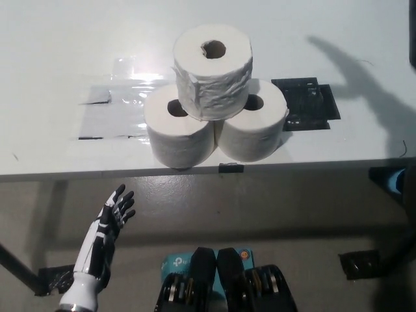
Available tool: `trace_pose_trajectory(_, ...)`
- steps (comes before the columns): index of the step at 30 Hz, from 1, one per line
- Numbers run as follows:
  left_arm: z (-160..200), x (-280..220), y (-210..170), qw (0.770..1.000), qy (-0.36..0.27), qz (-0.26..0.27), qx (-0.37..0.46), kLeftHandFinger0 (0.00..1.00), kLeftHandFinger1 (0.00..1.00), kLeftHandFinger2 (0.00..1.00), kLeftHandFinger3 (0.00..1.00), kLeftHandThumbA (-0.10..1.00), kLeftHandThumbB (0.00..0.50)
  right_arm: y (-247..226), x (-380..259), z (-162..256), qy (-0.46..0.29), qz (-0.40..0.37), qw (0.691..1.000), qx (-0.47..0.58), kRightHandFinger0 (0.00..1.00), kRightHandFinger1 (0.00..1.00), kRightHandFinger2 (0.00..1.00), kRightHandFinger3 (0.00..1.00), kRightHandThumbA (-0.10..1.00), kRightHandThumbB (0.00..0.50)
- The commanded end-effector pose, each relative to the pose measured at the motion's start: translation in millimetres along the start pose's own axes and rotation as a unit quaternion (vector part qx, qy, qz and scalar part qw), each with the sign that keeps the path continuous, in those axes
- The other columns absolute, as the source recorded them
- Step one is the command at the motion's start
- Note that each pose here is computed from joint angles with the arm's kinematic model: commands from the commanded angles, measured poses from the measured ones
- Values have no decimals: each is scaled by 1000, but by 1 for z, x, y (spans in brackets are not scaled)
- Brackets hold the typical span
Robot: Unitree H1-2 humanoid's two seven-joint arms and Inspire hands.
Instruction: A few rolls of toilet paper are kept infront of the robot and the robot uses its right hand to lift one of the rolls and and places it on top of the other rolls to stack it.
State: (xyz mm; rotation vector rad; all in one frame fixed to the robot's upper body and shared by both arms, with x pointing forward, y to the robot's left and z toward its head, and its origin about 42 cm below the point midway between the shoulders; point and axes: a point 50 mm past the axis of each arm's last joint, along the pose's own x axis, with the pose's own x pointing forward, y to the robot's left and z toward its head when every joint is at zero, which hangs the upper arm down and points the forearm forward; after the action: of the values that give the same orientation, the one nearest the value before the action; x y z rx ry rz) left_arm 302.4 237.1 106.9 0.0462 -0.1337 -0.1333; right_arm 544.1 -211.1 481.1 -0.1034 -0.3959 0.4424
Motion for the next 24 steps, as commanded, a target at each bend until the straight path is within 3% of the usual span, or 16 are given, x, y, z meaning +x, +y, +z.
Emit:
trace_pose_trajectory(1,46,66,21,995,-98,13,9,1000,1000,1000,1000,1000,229,-7,-283,152,-444,-106,885,-90,1000,1000,1000,1000,1000,298)
trace_pose_trajectory(8,47,72,19,995,-97,13,0,1000,1000,1000,1000,1000,239,11,-318,117,-434,-133,887,-82,1000,1000,1000,1000,1000,296)
trace_pose_trajectory(11,46,73,19,994,-107,12,4,1000,1000,1000,1000,1000,212,22,-324,103,-429,-138,890,-71,1000,1000,1000,1000,1000,292)
trace_pose_trajectory(14,47,74,20,994,-104,12,10,1000,1000,1000,1000,1000,241,32,-325,88,-425,-137,893,-55,1000,1000,1000,1000,1000,286)
trace_pose_trajectory(17,45,72,20,994,-105,9,4,1000,1000,1000,1000,1000,268,42,-322,71,-407,-130,904,-18,1000,1000,1000,1000,1000,315)
trace_pose_trajectory(21,39,65,20,995,-95,6,1,1000,1000,1000,1000,1000,264,65,-314,37,-343,-127,931,13,1000,1000,1000,1000,1000,360)
trace_pose_trajectory(22,38,63,21,996,-93,5,0,1000,1000,1000,1000,1000,262,70,-312,27,-327,-123,937,6,1000,1000,1000,1000,1000,307)
trace_pose_trajectory(24,35,59,20,996,-87,4,-1,1000,1000,1000,1000,1000,253,80,-305,0,-286,-124,950,6,1000,1000,1000,1000,1000,267)
